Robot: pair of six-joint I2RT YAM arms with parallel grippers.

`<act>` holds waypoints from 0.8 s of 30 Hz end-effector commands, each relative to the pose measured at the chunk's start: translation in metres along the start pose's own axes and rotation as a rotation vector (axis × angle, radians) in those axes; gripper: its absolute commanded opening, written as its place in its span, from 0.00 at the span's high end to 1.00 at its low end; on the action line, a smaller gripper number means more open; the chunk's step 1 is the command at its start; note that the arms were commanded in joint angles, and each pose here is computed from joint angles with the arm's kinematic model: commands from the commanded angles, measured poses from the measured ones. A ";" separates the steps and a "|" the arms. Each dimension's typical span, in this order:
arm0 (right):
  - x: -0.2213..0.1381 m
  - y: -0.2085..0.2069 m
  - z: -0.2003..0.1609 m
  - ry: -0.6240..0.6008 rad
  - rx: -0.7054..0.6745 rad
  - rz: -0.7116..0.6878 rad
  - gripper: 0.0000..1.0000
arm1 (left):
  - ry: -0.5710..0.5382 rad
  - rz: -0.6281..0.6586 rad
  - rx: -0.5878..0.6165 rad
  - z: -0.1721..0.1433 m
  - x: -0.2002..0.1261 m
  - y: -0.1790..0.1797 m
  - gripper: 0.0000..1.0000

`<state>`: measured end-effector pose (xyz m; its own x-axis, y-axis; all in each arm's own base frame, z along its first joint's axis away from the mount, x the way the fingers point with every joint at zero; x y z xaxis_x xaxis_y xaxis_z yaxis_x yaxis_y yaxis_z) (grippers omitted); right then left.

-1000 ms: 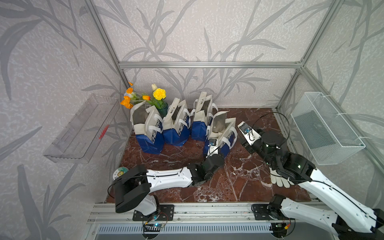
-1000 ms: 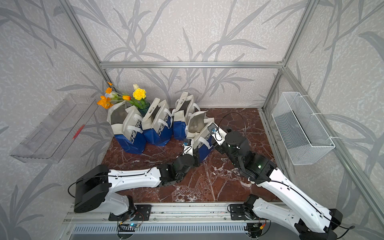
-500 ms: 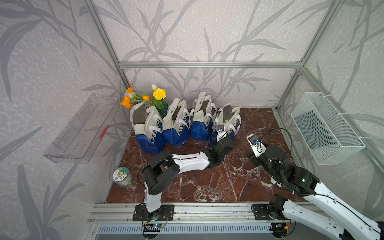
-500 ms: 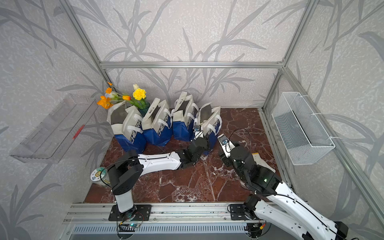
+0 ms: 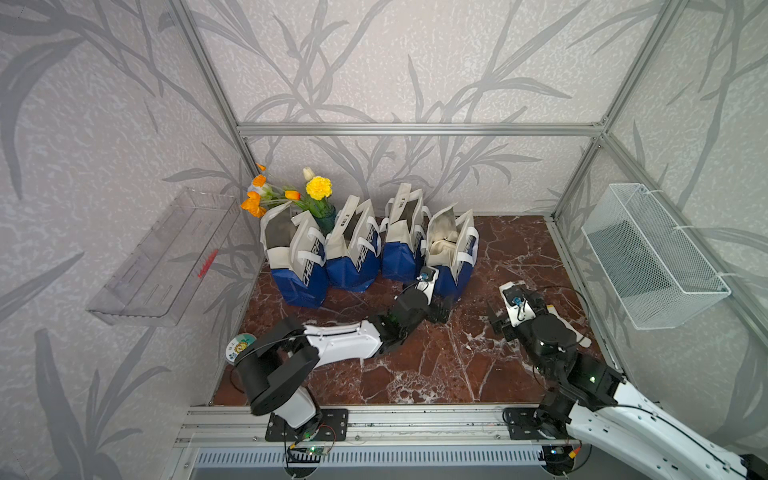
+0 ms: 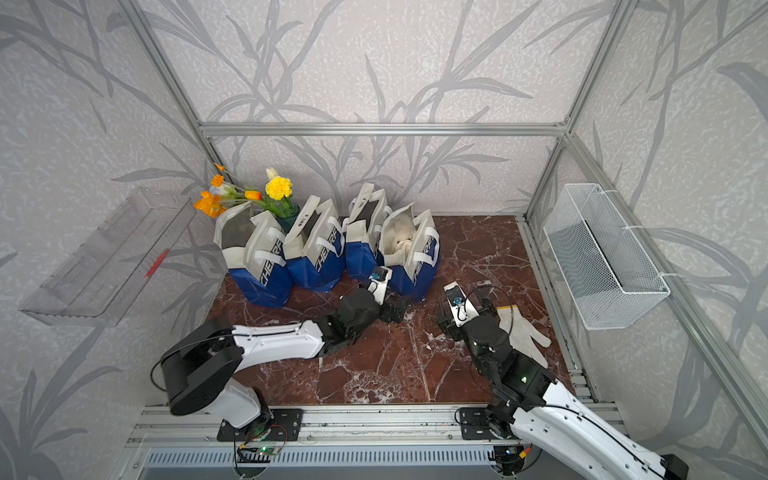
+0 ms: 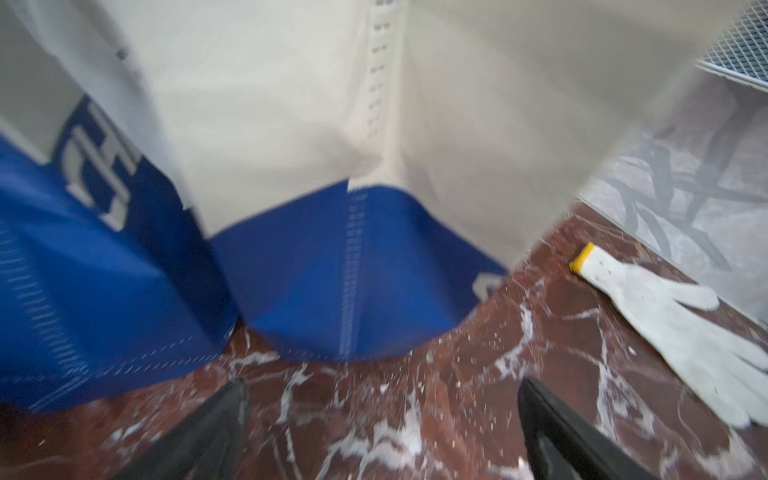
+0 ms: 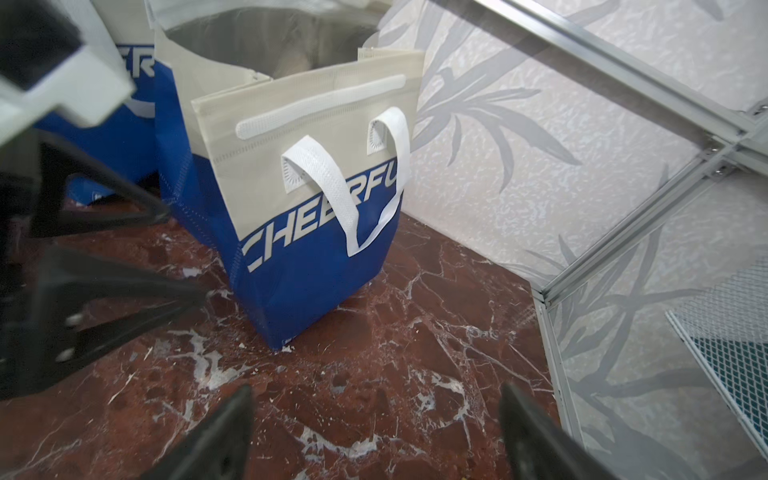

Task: Open the takeout bag
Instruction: Place the takeout bag at the center of the board, then reset both arms

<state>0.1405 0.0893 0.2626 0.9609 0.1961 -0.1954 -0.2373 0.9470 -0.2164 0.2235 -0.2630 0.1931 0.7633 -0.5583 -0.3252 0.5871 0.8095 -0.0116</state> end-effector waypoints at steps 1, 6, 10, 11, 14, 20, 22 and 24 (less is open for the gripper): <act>-0.002 -0.002 0.006 -0.142 -0.020 -0.016 0.01 | -0.082 -0.013 0.086 0.010 -0.036 0.008 0.00; 0.002 -0.002 -0.002 -0.161 -0.007 -0.044 0.01 | -0.137 0.063 0.229 -0.012 -0.092 0.032 0.00; 0.012 -0.008 -0.012 -0.140 0.030 -0.137 0.01 | -0.253 0.258 0.119 -0.026 -0.127 0.057 0.00; 0.016 -0.011 -0.015 -0.135 0.050 -0.159 0.01 | -0.271 0.303 0.091 -0.032 -0.134 0.063 0.00; 0.029 -0.018 -0.028 -0.142 0.116 -0.169 0.01 | -0.261 0.485 0.067 -0.046 -0.149 0.082 0.00; 0.056 -0.048 -0.062 -0.082 0.260 -0.233 0.01 | -0.258 0.647 -0.012 -0.061 -0.159 0.110 0.00; 0.065 -0.057 -0.075 -0.061 0.305 -0.250 0.01 | -0.242 0.673 -0.072 -0.064 -0.156 0.121 0.00; 0.077 -0.063 -0.088 -0.022 0.313 -0.254 0.01 | -0.217 0.680 -0.122 -0.065 -0.150 0.130 0.00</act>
<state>0.2063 0.0231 0.1769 0.9697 -0.1253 -0.2096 0.1143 0.9914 -0.0639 0.1596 -0.0678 0.1880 0.9983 0.0379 -0.0454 -0.0347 0.9970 0.0689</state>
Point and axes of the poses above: each gripper's point midway between its finger pads, its own x axis out along the fingers, its own y axis along the line the jaws close on, z = x × y, the point moved 10 cm from there along -x, back along the fingers, and after that the axes turned 7 degrees about x, right-handed, at the moved point
